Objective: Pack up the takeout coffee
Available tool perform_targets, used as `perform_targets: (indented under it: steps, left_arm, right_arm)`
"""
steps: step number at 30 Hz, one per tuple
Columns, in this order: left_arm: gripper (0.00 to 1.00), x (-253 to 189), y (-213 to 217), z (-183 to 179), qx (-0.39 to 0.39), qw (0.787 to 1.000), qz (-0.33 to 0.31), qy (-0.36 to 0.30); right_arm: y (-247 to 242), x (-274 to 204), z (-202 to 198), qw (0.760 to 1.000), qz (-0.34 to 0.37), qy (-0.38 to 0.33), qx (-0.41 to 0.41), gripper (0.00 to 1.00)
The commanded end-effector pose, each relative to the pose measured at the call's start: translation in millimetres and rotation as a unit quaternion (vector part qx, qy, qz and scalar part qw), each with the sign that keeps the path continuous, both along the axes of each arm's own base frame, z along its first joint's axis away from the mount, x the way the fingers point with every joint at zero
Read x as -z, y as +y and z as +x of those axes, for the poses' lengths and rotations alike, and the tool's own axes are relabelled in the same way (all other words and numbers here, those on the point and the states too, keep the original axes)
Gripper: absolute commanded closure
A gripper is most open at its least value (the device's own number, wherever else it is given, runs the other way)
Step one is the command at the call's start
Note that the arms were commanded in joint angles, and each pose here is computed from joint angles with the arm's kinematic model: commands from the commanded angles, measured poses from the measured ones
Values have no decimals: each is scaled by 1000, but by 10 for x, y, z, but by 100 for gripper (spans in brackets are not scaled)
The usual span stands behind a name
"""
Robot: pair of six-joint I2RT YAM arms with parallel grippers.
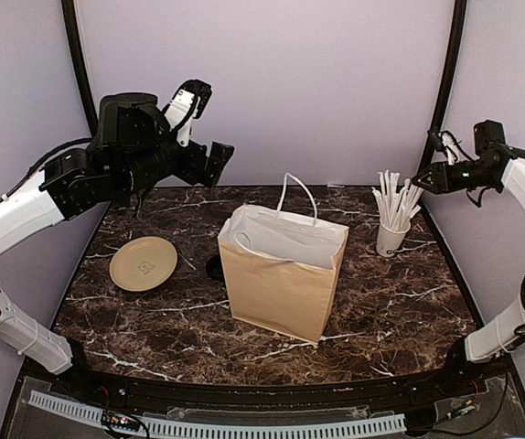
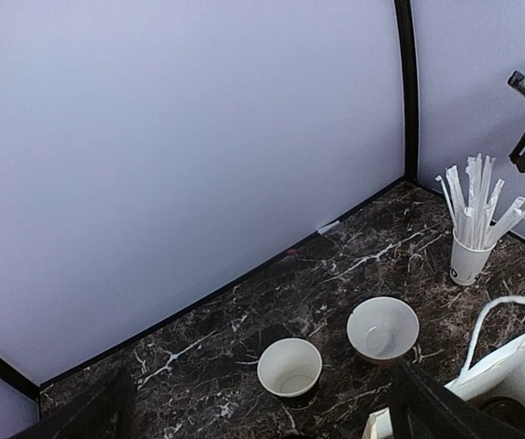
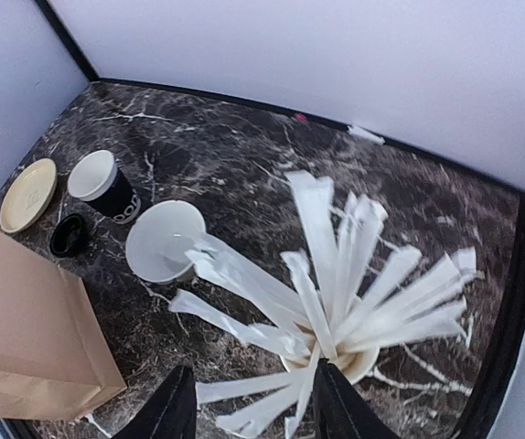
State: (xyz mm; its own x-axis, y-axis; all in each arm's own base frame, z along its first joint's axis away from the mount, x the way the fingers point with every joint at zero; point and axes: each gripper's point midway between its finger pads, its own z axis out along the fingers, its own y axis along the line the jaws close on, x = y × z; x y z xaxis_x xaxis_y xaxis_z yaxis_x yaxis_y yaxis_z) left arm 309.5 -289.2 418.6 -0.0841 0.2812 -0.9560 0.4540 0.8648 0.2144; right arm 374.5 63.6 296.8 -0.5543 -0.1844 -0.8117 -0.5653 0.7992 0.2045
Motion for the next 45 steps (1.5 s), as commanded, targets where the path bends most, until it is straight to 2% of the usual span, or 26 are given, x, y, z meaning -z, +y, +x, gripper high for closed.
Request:
perform_targets:
  steps: [1,5,10,16,22,32,37,45]
  left_arm:
    - [1,-91,43,-39,12,999,-33,4]
    - [1,-49,76,-80,16,999,-35,10]
    - [1,-31,127,-145,20,999,-47,14]
    - [1,41,144,-176,23,998,-44,24]
    - [1,69,150,-182,23,998,-45,29]
    - [1,89,140,-199,27,998,-49,35]
    - [1,122,129,-198,28,998,-45,39]
    - [1,120,126,-202,30,998,-45,38]
  right_arm:
    - [-205,10,75,998,-8,-22,60,55]
    - [-312,143,42,996,-21,-15,89,59]
    - [-319,307,-29,995,-25,10,92,53]
    - [-296,554,-70,995,-22,46,84,55]
    - [-305,668,-59,994,-24,60,84,67]
    - [-293,732,-36,994,-21,70,78,79]
    - [-283,697,-43,995,-19,65,76,99]
    - [-292,223,-161,996,-30,32,83,100]
